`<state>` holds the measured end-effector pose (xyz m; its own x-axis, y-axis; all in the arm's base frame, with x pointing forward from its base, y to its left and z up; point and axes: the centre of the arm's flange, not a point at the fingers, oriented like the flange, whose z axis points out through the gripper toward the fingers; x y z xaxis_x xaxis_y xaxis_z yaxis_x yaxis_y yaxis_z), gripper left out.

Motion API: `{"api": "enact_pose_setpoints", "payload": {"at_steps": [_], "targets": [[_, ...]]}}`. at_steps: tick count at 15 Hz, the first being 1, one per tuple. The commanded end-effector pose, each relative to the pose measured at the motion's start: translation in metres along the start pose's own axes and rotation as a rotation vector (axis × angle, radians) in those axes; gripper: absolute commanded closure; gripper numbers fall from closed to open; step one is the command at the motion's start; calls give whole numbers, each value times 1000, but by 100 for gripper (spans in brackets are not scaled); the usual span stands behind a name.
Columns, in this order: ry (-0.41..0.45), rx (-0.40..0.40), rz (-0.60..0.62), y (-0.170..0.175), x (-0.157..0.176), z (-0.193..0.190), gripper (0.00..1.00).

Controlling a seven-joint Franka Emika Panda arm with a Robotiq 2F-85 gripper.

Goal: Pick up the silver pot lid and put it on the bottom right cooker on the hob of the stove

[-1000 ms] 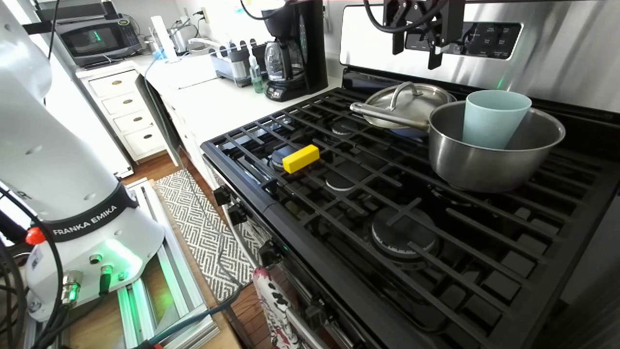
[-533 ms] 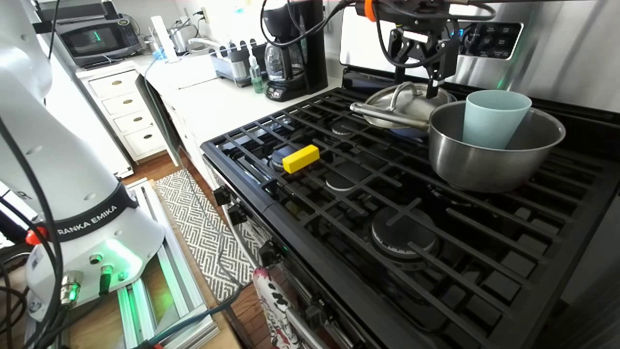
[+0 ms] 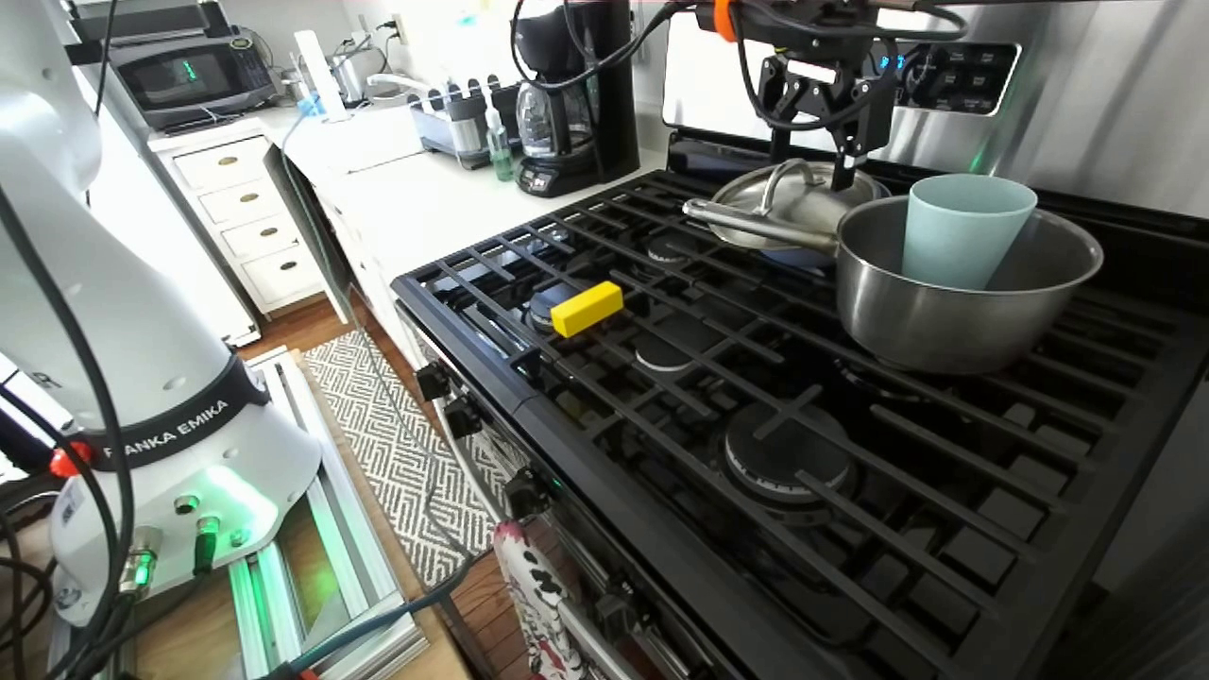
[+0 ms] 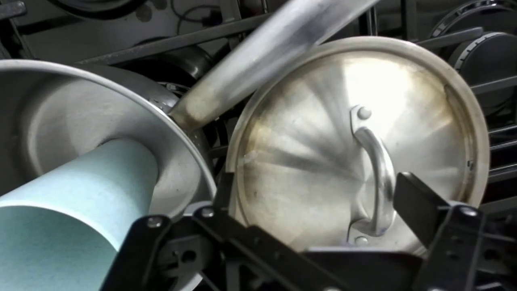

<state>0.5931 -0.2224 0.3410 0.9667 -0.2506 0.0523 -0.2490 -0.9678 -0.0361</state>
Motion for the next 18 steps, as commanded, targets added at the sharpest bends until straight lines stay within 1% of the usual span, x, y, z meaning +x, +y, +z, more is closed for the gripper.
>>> {"api": "enact_pose_setpoints", "payload": {"at_steps": [1, 4, 6, 7, 9, 10, 12, 13, 14, 16, 18], "targets": [[13, 23, -41, -13, -7, -7, 0], [22, 21, -103, -30, -8, -10, 0], [23, 15, -128, -38, -1, 0, 7], [15, 16, -137, -39, 2, 7, 6], [10, 18, -144, -42, 4, 15, 11], [9, 13, -143, -43, 3, 17, 34], [16, 5, -138, -43, 1, 18, 37], [23, 5, -139, -42, 1, 17, 43], [30, 6, -138, -41, 1, 16, 52], [43, 8, -139, -40, 2, 14, 66], [55, 9, -144, -40, 3, 14, 79]]}}
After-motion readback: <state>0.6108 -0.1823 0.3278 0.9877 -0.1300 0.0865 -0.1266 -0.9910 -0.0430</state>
